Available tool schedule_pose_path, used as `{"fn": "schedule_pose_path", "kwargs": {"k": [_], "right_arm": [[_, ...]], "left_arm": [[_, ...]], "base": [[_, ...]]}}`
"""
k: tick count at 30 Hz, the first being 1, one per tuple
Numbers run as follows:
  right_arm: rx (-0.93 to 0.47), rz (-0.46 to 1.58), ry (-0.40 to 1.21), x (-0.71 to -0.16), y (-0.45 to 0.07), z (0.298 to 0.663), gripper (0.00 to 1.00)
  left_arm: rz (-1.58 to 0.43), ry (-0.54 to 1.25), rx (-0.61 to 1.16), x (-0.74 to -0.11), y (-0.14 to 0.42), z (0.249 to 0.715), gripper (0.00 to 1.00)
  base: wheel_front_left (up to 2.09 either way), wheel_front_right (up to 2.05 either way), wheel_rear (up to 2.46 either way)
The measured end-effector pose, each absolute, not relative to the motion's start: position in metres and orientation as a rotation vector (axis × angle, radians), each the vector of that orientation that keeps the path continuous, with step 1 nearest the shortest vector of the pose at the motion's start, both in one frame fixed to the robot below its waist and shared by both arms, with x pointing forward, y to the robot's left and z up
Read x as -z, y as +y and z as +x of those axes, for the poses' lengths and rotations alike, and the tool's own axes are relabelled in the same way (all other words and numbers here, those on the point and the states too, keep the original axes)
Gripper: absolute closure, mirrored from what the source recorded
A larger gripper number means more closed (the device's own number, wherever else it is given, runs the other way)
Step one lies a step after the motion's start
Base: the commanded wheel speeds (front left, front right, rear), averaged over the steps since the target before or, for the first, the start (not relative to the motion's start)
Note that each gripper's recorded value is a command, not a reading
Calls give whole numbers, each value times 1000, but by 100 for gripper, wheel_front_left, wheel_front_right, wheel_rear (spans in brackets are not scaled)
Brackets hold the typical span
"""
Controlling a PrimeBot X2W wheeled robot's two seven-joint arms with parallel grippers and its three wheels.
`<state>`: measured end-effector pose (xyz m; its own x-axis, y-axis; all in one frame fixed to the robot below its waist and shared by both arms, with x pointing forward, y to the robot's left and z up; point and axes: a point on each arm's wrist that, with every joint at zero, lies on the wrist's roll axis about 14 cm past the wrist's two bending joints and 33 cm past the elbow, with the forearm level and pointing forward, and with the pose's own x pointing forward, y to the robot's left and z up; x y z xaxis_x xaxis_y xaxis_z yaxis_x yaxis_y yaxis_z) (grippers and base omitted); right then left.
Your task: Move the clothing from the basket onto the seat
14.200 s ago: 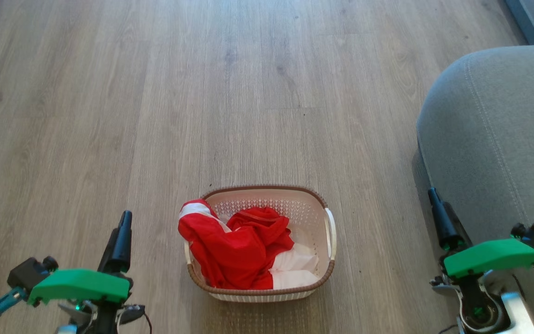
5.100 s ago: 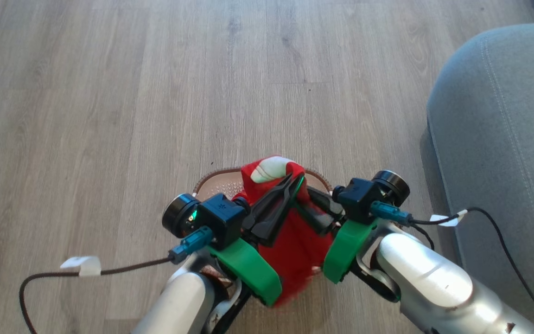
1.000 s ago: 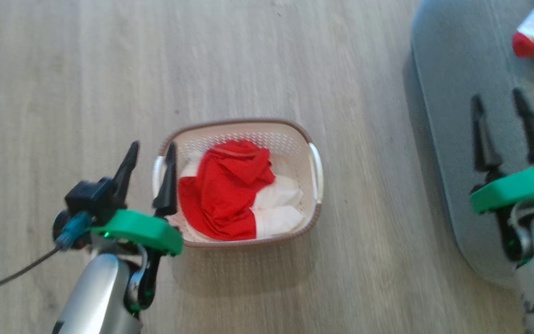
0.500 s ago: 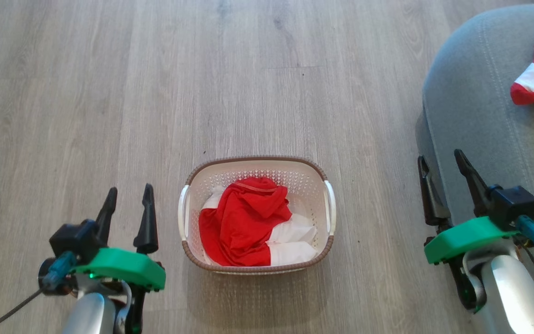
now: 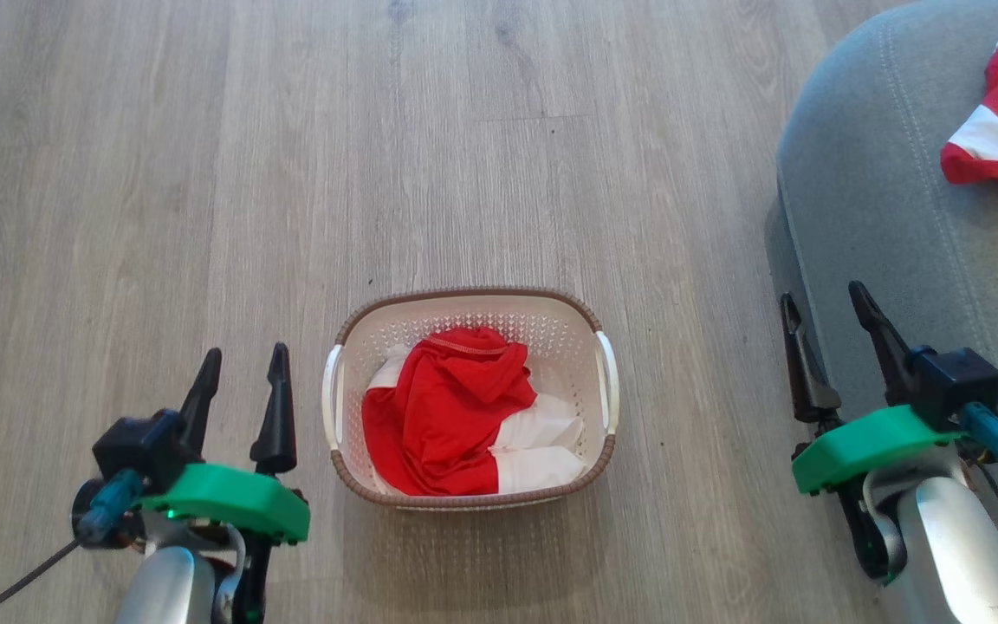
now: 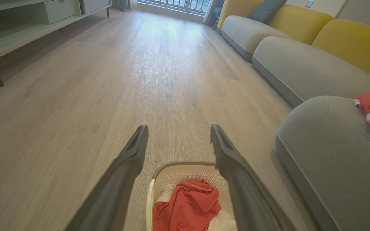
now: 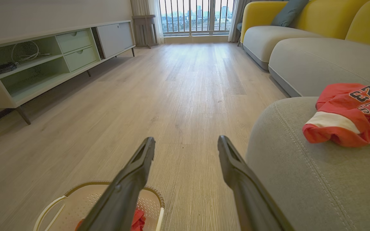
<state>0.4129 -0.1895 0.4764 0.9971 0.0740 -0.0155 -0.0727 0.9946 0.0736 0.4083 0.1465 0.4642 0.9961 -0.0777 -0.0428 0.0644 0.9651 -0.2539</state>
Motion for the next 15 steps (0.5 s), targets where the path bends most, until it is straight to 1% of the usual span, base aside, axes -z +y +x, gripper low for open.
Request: {"fn": "schedule_pose_path", "kwargs": {"k": [15], "right_arm": [[-57, 69, 22, -475, -195, 412, 0]], "left_arm": [[-263, 54, 89, -464, 141, 410, 0]], "base": [[0, 0, 0]]}}
